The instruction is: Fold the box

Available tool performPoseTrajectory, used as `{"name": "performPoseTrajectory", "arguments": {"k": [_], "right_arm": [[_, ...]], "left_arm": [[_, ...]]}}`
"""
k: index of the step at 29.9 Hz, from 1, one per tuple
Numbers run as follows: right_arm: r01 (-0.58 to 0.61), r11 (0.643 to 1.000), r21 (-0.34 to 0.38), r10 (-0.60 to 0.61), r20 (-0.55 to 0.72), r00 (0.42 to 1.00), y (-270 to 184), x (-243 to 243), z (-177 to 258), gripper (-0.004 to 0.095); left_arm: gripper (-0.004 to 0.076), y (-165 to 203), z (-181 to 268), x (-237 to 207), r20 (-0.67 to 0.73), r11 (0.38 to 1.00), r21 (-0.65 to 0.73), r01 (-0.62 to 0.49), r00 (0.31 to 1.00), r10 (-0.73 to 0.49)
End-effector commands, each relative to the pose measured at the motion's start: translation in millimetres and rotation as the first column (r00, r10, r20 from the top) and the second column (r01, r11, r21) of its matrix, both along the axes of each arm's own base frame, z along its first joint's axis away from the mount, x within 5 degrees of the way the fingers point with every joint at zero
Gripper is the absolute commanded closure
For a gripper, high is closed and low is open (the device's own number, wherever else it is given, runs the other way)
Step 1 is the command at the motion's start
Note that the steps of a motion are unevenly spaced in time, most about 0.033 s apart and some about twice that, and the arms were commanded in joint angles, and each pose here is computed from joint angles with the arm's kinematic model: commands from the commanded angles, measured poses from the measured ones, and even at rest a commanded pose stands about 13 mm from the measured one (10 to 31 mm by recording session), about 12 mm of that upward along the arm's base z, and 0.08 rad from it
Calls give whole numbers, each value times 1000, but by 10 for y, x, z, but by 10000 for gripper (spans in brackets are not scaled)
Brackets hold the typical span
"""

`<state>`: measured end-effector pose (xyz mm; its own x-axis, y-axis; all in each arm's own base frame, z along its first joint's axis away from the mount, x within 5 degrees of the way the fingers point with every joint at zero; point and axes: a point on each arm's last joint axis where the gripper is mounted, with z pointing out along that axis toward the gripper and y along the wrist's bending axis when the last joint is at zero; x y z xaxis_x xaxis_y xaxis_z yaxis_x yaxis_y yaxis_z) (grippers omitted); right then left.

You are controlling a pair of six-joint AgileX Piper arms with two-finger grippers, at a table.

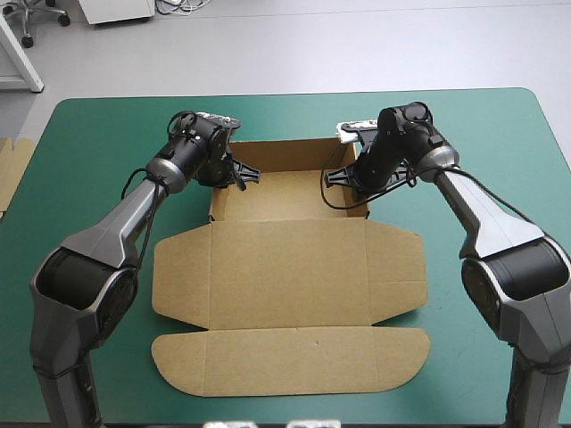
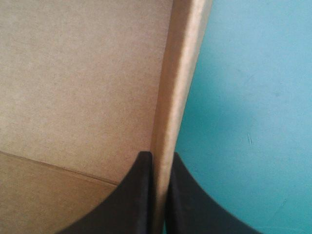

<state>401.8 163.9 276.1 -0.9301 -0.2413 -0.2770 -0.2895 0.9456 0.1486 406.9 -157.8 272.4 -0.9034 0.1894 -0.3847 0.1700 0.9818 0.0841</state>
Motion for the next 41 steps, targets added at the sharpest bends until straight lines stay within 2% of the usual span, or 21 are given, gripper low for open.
{"name": "performPoseTrajectory", "arguments": {"k": [1,4,11,14,24,31,41], "right_arm": [[-59,998,-9,59,73,996,-8,39,51,915],[-79,997,-16,80,73,994,-9,36,50,840],[-120,992,-28,122,74,990,-1,26,48,461],[-119,993,-28,121,85,989,0,36,57,380],[-118,993,2,115,207,972,26,103,439,379],[-121,993,3,117,258,959,17,104,673,379],[-116,993,-12,115,261,958,4,109,677,379]], "left_arm": [[730,-35,227,31,126,998,-22,59,990,-55],[687,-36,228,32,128,998,-21,62,990,-59],[551,-42,231,37,135,998,-28,64,989,-60],[512,-46,236,44,144,997,-31,66,988,-61],[359,-60,443,50,267,993,-76,92,961,-69],[345,-41,562,28,317,992,-75,101,946,-73],[342,-33,693,48,384,991,-64,114,920,-81]]}}
